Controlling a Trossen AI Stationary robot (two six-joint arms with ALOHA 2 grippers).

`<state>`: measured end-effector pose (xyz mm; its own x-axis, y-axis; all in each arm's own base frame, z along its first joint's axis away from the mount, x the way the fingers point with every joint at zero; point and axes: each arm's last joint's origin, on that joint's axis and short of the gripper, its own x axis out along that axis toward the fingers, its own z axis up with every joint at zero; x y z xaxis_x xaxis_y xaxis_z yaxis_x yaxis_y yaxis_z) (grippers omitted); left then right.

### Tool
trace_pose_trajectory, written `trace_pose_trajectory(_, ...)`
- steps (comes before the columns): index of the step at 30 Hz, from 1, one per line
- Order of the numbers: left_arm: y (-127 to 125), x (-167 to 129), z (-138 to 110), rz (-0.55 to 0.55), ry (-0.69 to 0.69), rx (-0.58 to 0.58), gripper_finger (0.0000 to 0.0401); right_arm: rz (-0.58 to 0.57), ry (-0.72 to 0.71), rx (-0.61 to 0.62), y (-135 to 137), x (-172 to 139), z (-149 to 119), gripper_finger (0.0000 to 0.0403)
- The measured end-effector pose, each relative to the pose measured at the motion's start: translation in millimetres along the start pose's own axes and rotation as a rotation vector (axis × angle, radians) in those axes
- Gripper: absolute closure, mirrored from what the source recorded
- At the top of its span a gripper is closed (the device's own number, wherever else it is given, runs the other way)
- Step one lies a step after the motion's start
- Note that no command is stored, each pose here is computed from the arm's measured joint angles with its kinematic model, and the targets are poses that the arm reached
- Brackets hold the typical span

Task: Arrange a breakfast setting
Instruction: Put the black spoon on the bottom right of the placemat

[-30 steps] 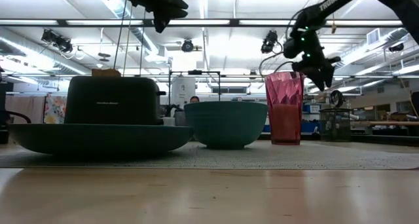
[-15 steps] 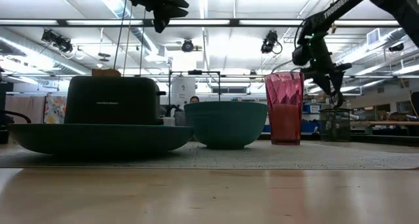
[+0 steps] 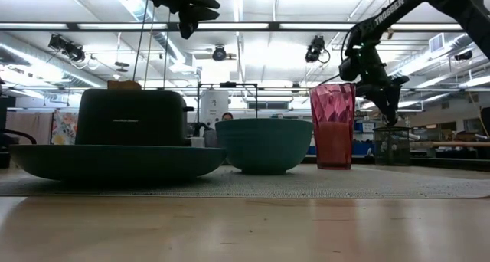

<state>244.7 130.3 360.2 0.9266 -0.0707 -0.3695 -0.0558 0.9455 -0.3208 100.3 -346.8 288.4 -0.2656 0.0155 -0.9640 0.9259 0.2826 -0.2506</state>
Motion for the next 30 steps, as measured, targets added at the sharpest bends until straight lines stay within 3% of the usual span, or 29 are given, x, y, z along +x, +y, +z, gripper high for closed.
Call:
trace_pose_trajectory(10, 0.1, -0.2, 2.3, 0.0, -0.022, 0.014, 0.0287, 0.023, -0.034, 0.014, -1.4, -8.3, 1.2, 0.0281)
trace_pose_trajectory(21, -0.2, -0.2, 3.9, 0.0, -0.035, 0.025, 0.0287, 0.097, -0.054, 0.058, -0.5, -13.6, 2.0, 0.0388)
trace_pose_trajectory(30, -0.1, -0.2, 3.8, 0.0, -0.035, 0.022, 0.0287, 0.102, -0.057, 0.052, -0.4, -13.6, 2.3, 0.0391)
